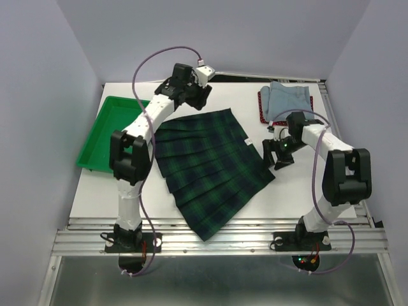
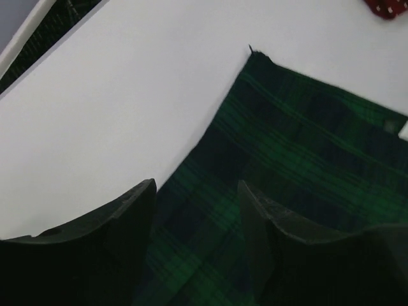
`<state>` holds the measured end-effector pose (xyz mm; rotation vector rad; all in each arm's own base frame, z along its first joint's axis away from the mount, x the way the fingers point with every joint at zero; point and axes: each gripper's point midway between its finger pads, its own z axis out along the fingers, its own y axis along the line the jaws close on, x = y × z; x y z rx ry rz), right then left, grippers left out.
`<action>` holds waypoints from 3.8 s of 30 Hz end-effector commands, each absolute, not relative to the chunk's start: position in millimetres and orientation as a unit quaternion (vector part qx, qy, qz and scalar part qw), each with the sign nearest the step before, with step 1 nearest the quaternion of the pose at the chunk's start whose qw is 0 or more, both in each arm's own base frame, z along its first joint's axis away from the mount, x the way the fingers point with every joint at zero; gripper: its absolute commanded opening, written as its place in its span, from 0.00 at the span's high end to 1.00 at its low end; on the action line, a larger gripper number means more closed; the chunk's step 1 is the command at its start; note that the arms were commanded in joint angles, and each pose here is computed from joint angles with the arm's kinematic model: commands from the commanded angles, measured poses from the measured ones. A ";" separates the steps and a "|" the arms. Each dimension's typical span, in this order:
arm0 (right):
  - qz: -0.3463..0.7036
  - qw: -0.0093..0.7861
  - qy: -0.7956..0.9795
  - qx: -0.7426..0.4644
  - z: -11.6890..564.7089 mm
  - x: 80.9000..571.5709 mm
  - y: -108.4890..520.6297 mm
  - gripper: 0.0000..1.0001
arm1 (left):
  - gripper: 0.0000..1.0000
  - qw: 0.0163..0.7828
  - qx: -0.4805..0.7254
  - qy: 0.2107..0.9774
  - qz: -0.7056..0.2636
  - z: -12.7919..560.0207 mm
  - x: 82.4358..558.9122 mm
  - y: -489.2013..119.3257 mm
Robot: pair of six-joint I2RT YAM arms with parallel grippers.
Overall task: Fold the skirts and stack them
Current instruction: Flatten the skirt out
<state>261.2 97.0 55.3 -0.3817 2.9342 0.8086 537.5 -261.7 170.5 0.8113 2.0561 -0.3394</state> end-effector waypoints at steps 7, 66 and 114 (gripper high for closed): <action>0.212 0.242 0.934 -0.156 124.6 346.0 90.9 0.58 | 0.50 0.287 0.426 0.843 -0.159 114.9 391.6 -239.3; 0.292 0.104 0.925 -0.222 36.7 344.8 137.9 0.62 | 0.48 0.163 0.536 0.802 -0.205 28.2 296.1 -269.7; 0.194 0.227 0.845 -0.443 30.6 496.2 158.6 0.31 | 0.24 0.245 0.503 0.796 -0.229 53.0 492.4 -190.2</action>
